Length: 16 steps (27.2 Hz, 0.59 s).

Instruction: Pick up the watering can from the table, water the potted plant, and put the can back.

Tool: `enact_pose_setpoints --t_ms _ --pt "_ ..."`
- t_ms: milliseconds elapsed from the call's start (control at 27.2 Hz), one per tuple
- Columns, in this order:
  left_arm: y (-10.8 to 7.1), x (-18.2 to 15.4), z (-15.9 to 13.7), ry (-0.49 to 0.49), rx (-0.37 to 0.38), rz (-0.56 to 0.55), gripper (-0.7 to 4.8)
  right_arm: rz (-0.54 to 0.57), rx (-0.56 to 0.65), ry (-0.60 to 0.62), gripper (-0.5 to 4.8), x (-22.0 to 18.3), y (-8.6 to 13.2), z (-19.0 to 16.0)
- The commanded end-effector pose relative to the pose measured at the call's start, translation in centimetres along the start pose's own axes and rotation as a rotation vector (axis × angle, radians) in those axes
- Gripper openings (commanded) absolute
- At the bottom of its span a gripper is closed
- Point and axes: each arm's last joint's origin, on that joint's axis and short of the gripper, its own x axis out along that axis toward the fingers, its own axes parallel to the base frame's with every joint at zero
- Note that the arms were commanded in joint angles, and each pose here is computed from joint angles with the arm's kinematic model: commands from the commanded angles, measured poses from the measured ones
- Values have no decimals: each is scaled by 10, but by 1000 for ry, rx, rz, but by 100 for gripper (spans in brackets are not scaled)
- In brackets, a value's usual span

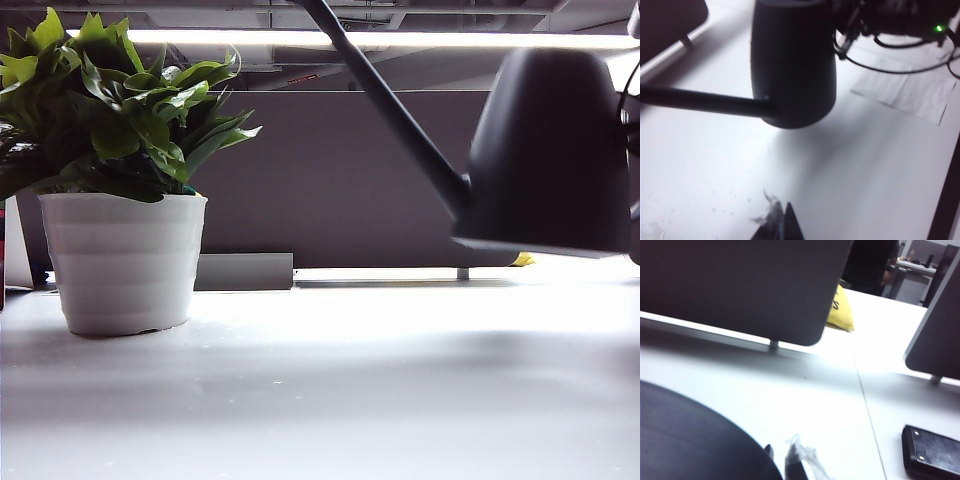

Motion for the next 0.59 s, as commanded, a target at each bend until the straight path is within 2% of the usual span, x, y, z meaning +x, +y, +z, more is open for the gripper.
enact_pose_setpoints --t_ms 37,221,405,588 --pt "0 5 2 -8 8 -3 -6 1 17 -207 -5 13 -4 7" --pt "5 7 -3 34 17 19 -6 40 -102 -127 -5 31 1 -25" --pt "4 7 -5 56 48 22 -6 51 -163 -133 -5 32 2 -27" --pt "4 7 -5 59 47 21 -6 51 -160 -137 -5 32 2 -27"
